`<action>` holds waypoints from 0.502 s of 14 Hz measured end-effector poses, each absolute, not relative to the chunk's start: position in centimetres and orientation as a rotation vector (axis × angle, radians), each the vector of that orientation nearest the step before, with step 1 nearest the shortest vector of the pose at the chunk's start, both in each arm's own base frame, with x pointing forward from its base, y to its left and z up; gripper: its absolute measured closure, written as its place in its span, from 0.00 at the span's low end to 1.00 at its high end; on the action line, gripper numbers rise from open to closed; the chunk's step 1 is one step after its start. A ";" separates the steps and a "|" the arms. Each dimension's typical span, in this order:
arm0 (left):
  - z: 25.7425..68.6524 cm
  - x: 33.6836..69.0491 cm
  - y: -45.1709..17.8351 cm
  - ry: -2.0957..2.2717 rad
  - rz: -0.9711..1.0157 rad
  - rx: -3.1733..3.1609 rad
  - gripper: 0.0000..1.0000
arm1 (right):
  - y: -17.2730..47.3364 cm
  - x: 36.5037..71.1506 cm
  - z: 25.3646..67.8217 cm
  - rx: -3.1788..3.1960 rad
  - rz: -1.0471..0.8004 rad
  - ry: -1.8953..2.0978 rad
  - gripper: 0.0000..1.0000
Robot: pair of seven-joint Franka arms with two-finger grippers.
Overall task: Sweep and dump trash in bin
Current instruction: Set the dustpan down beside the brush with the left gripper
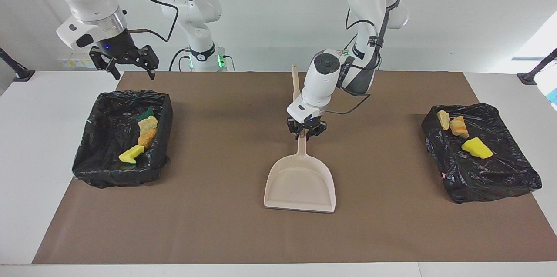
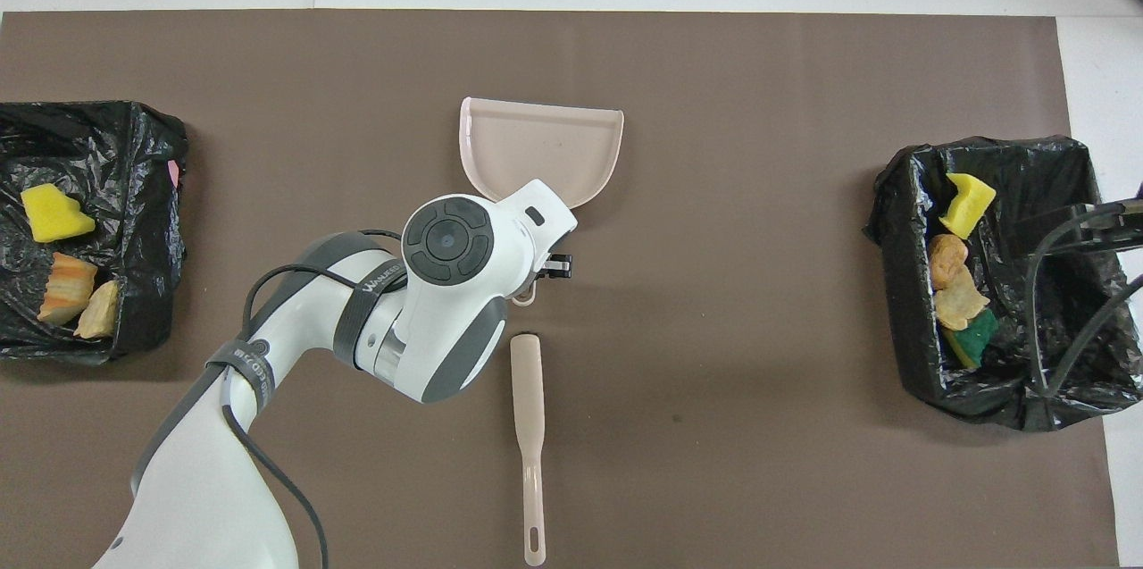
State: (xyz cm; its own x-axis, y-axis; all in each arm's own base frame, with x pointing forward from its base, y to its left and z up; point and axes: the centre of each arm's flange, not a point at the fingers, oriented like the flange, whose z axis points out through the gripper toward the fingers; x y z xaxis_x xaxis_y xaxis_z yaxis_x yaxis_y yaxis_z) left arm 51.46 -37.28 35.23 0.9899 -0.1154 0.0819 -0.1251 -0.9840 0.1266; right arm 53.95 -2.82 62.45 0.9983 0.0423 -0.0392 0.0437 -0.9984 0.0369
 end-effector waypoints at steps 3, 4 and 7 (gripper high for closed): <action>37.9 52.1 -35.0 -0.120 0.095 3.018 0.17 | -2.8 53.9 62.5 3.103 -0.060 0.067 0.00; 39.3 52.5 -33.7 -0.090 0.088 3.024 0.06 | -2.8 53.9 62.5 3.103 -0.060 0.067 0.00; 44.4 54.3 -27.3 0.046 0.112 3.027 0.00 | -2.8 53.9 62.5 3.103 -0.060 0.067 0.00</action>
